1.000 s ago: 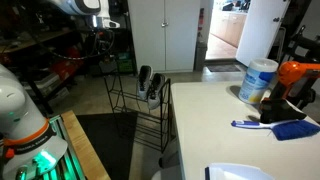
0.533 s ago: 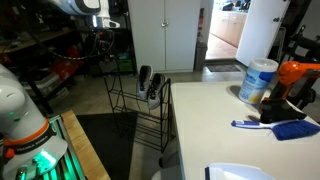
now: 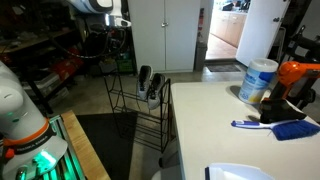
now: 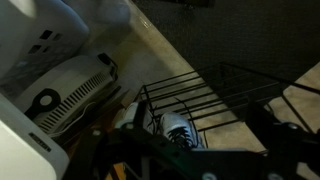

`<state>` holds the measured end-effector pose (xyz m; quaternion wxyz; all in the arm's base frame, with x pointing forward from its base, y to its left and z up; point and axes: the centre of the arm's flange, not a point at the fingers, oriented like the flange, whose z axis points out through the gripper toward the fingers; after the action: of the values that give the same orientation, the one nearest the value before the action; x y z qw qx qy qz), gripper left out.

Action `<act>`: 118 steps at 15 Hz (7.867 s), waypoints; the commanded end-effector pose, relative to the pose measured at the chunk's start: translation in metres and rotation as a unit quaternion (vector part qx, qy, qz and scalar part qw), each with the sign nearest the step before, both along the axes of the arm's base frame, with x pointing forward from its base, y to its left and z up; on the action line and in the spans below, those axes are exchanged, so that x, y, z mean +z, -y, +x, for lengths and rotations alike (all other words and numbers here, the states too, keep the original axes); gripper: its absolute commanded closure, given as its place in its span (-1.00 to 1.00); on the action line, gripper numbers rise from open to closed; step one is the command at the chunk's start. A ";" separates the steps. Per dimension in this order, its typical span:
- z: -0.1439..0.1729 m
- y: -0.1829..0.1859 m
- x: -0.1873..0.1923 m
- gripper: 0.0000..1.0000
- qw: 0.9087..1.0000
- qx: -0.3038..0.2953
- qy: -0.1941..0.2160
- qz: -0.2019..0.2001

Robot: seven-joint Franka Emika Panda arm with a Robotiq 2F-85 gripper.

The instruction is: Put the trainers on the table

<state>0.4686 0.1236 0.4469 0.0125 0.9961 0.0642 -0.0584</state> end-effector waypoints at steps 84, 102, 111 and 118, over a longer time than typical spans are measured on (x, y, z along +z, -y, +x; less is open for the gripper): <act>0.154 0.004 -0.241 -1.00 0.961 0.059 0.264 0.051; 0.170 -0.001 -0.256 -0.41 0.975 0.036 0.216 0.046; 0.170 0.001 -0.251 0.84 0.972 0.029 0.225 0.055; 0.151 0.007 -0.227 0.83 0.979 0.019 0.197 0.048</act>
<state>0.6325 0.1221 0.2067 -0.0226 0.9817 0.0882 0.1671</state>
